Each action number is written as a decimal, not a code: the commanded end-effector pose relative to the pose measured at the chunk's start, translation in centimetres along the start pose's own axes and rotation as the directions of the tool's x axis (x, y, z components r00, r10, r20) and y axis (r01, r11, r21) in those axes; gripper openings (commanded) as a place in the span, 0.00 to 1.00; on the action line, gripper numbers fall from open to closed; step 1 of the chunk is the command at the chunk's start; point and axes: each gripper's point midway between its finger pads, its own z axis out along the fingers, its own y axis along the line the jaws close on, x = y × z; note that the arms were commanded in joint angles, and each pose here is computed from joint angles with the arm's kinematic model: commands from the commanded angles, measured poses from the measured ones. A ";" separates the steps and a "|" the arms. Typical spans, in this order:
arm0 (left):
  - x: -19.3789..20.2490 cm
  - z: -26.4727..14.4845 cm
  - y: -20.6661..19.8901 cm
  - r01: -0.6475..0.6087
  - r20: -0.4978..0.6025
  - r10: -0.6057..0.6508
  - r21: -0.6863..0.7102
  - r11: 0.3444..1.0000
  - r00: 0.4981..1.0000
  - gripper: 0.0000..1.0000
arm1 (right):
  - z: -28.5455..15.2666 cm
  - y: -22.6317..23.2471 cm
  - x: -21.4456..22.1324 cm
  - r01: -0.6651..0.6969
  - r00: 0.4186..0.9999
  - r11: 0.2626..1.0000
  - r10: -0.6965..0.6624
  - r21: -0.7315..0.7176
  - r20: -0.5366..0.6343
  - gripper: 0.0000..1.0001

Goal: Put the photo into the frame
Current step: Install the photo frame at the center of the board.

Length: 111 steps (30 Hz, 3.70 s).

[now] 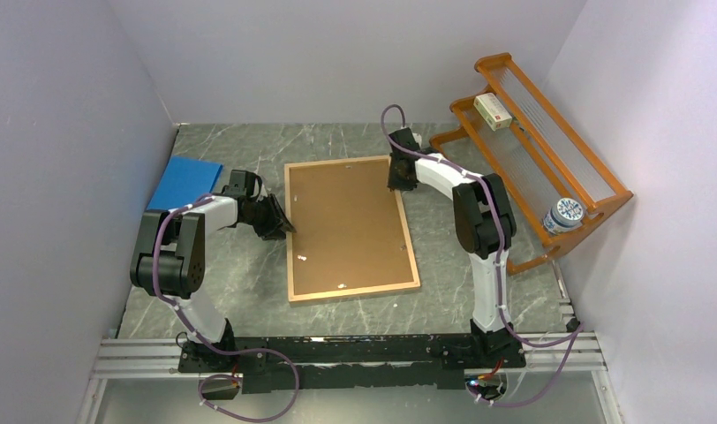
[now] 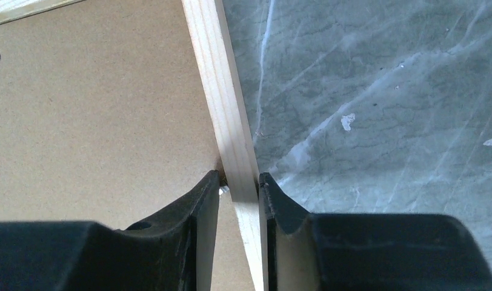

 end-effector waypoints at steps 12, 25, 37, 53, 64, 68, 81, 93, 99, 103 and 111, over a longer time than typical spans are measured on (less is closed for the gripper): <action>1.4 1.3 1.1 -0.016 -0.023 0.015 -0.045 0.999 1.000 0.45 | -6.3 -0.6 -2.3 -0.041 0.993 0.999 0.040 0.002 0.108 0.63; 2.9 -0.2 2.2 -0.016 -0.001 0.016 -0.079 0.997 1.000 0.51 | -12.2 10.3 7.3 -0.031 0.999 0.911 0.012 -0.410 -0.047 0.37; 5.3 -0.6 2.6 -0.012 -0.045 0.011 -0.037 0.999 0.999 0.15 | -13.5 20.2 16.8 -0.088 0.966 0.761 -0.091 -0.643 -0.240 0.22; 5.6 -0.3 2.2 -0.004 -0.065 0.004 -0.005 1.000 0.998 0.08 | -12.8 24.4 21.9 -0.092 0.922 0.705 -0.207 -0.703 -0.328 0.17; 5.7 -0.1 2.2 -0.003 -0.069 0.003 -0.001 1.000 0.998 0.08 | -12.3 24.6 21.7 -0.054 0.937 0.716 -0.204 -0.696 -0.282 0.17; 5.7 -0.2 2.3 -0.002 -0.066 0.002 -0.006 1.000 0.998 0.08 | -13.3 24.4 20.0 -0.024 0.963 0.716 -0.172 -0.698 -0.210 0.19; 5.7 0.0 2.4 0.000 -0.070 -0.001 -0.008 1.000 0.998 0.06 | -11.7 24.4 20.2 -0.001 0.961 0.743 -0.185 -0.669 -0.207 0.14; 5.9 0.5 2.2 0.011 -0.087 -0.010 0.012 1.000 0.996 0.05 | -12.4 24.6 23.0 -0.072 0.920 0.697 -0.229 -0.713 -0.317 0.09; 6.1 0.7 2.1 0.017 -0.097 -0.015 0.021 1.000 0.995 0.03 | -12.2 25.3 22.6 -0.087 0.928 0.683 -0.209 -0.725 -0.309 0.07; 6.2 0.7 2.2 0.017 -0.097 -0.015 0.019 1.000 0.995 0.02 | -11.4 25.1 22.2 -0.080 0.940 0.706 -0.181 -0.704 -0.289 0.07; 6.1 0.5 2.2 0.016 -0.093 -0.014 0.016 1.000 0.996 0.02 | -10.4 25.2 21.4 -0.092 0.958 0.721 -0.124 -0.687 -0.259 0.06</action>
